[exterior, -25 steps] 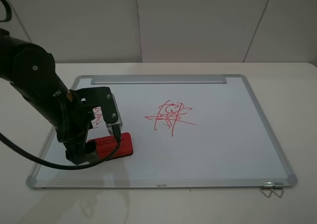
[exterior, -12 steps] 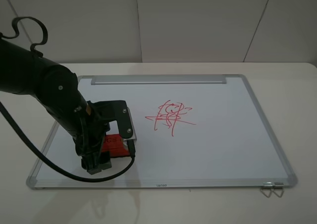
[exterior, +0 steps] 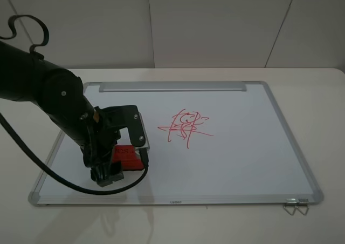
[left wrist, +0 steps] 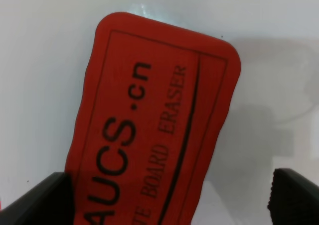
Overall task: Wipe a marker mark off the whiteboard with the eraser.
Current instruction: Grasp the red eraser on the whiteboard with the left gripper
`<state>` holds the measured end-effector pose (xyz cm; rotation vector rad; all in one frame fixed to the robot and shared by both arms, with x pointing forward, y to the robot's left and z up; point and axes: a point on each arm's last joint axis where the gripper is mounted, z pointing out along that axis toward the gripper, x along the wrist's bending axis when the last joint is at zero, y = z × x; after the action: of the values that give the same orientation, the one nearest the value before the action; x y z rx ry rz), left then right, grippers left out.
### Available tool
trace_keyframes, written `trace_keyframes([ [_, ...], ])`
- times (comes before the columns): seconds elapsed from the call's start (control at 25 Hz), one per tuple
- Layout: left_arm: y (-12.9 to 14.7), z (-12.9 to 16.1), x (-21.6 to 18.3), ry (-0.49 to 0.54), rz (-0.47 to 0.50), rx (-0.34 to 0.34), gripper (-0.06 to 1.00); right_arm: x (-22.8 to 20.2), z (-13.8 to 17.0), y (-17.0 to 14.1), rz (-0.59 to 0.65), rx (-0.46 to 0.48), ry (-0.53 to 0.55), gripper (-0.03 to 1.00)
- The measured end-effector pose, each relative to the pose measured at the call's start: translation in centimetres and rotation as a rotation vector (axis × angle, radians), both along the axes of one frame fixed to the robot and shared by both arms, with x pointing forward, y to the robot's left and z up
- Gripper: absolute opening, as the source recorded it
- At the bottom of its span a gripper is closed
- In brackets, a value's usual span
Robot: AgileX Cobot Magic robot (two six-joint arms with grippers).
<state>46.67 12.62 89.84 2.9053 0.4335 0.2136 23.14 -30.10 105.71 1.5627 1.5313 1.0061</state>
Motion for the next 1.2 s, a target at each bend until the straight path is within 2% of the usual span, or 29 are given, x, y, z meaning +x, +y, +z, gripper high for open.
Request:
trace_keyframes([
  [0.44,0.3,1.0,-0.1,-0.023,-0.039,0.021,0.78,0.0,0.0,0.0,0.000,0.000,0.000,0.72],
  [0.72,-0.6,2.4,1.2,-0.064,-0.047,0.001,0.78,0.0,0.0,0.0,0.000,0.000,0.000,0.72],
  [1.2,-0.7,0.7,1.3,-0.014,-0.089,0.049,0.78,0.0,0.0,0.0,0.000,0.000,0.000,0.72],
])
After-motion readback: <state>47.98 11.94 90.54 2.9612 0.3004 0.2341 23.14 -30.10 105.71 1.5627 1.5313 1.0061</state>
